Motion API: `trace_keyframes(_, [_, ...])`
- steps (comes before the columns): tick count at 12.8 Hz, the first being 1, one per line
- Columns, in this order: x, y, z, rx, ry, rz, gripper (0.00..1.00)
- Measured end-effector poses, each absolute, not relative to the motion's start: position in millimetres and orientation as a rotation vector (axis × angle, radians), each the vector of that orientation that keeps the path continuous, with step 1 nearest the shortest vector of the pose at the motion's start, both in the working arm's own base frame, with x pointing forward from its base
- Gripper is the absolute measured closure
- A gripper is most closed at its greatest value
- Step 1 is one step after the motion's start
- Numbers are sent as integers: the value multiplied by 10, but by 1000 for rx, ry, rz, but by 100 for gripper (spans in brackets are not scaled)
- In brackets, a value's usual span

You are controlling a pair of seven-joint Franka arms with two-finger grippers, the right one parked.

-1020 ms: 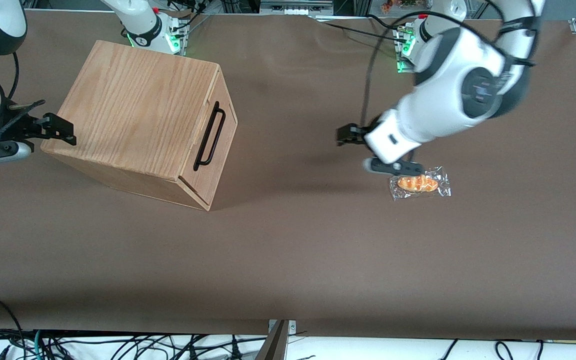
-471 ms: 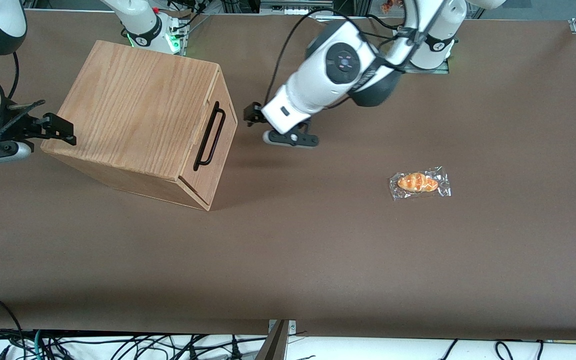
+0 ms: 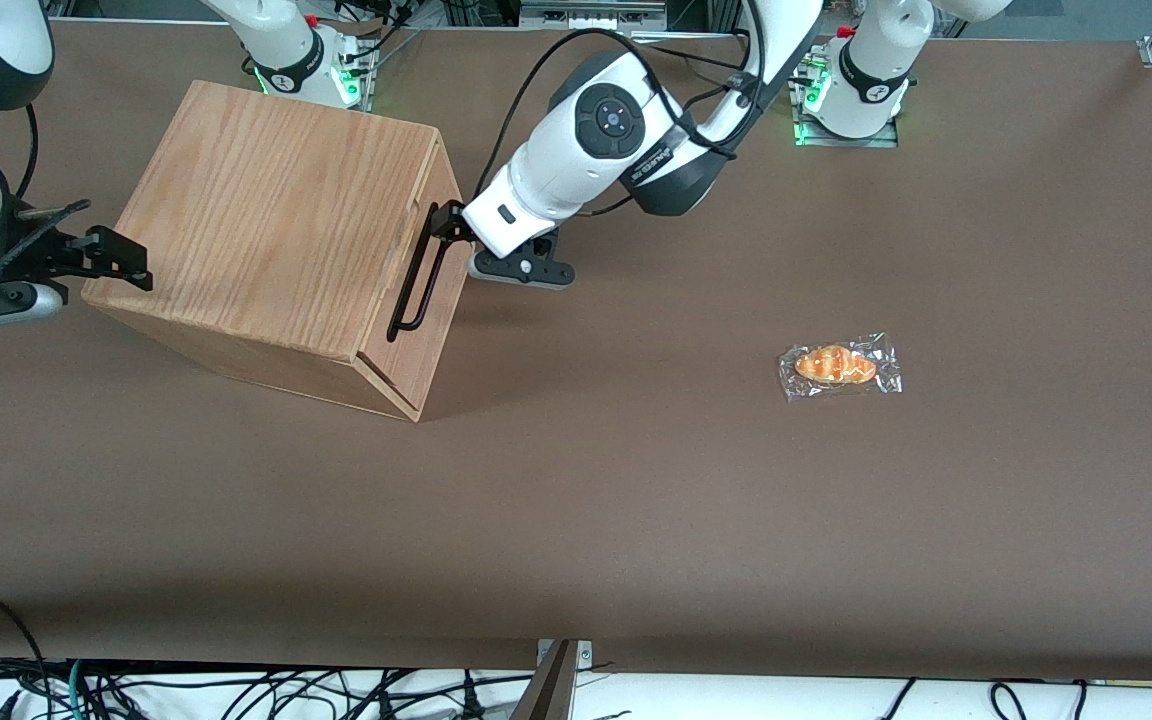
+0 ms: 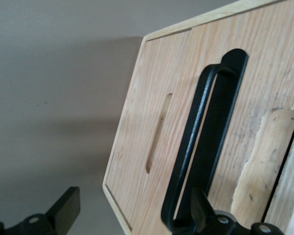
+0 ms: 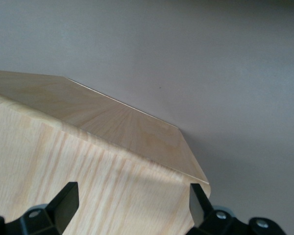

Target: Open top drawer with left arm

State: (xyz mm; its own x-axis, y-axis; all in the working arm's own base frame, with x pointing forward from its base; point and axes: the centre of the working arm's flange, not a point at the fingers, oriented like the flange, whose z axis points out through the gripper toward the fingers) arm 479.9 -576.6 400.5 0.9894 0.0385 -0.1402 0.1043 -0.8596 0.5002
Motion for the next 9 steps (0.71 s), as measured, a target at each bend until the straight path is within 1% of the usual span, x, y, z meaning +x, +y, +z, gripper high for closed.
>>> trace_keyframes(4, [4718,-5963,3838,2606,28,-176,0])
trace_keyframes(9, [4700,-5993,3832,2604,-13,-167,0])
